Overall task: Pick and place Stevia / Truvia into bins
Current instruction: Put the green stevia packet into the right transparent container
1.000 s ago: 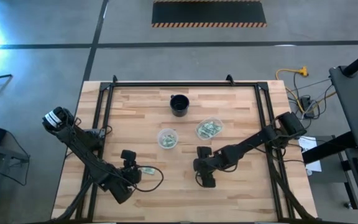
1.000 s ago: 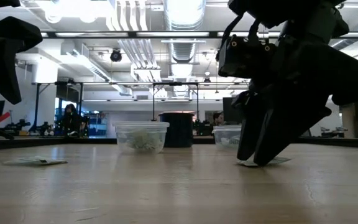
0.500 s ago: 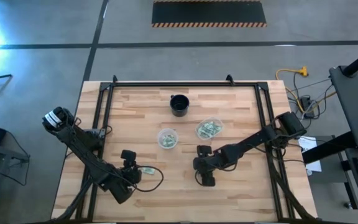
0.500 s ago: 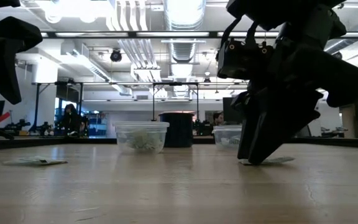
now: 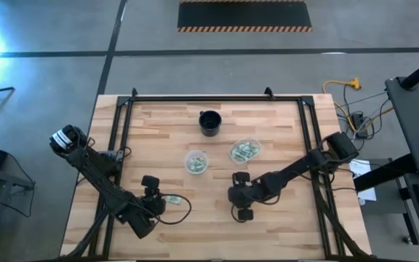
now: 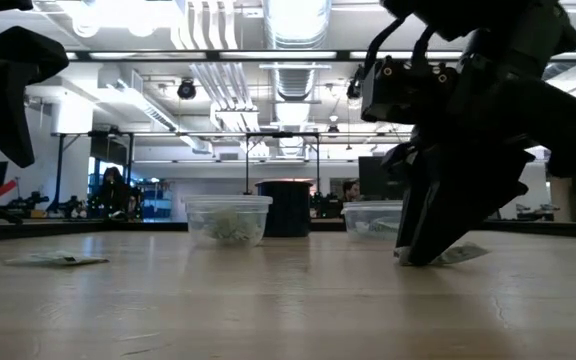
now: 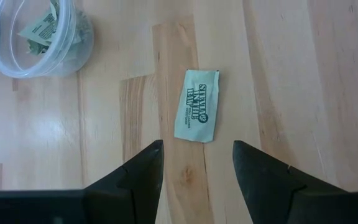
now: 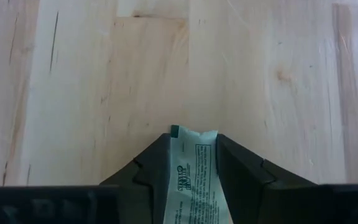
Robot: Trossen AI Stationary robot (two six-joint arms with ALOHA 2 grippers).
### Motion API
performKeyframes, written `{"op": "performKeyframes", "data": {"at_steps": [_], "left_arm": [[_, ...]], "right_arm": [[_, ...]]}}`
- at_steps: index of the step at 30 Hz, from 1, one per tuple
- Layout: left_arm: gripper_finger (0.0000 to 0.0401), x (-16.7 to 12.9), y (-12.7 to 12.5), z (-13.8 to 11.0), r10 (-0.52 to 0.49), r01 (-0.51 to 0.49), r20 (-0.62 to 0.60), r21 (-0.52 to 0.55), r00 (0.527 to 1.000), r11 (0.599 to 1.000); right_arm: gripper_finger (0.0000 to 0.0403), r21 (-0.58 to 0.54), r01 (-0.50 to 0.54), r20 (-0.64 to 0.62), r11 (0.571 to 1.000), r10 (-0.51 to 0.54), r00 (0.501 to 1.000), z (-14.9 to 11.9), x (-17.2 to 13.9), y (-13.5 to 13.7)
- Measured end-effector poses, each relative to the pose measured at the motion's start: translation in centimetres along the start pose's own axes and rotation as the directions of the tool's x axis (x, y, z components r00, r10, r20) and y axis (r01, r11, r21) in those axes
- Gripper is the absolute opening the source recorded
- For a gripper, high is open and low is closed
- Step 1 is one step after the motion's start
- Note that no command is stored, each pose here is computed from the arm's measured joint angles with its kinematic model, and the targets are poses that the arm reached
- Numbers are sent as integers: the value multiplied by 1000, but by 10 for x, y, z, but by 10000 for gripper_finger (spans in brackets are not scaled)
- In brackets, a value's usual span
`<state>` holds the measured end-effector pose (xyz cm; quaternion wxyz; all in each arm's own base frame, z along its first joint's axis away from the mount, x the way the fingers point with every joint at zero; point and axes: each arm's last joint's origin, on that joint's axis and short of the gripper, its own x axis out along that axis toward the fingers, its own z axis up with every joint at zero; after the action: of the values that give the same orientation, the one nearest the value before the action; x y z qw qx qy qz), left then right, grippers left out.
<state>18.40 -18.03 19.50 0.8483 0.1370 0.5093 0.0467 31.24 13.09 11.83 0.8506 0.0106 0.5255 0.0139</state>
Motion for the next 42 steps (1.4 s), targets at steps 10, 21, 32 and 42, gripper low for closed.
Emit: {"op": "performKeyframes", "data": {"at_steps": [10, 21, 32, 42], "left_arm": [[176, 0, 0, 0, 0, 0, 0, 1, 1000, 1000], [176, 0, 0, 0, 0, 0, 0, 1, 1000, 1000], [176, 0, 0, 0, 0, 0, 0, 1, 1000, 1000], [176, 0, 0, 0, 1, -1, 1, 1, 1000, 1000]], "right_arm": [[77, -25, 48, 8, 999, -48, 999, -3, 0, 2], [34, -51, 54, 11, 997, -53, 999, 0, -2, 2], [29, -85, 133, -46, 987, -137, 989, 2, -10, -1], [29, -101, 348, 6, 932, -349, 937, 11, -38, -16]]}}
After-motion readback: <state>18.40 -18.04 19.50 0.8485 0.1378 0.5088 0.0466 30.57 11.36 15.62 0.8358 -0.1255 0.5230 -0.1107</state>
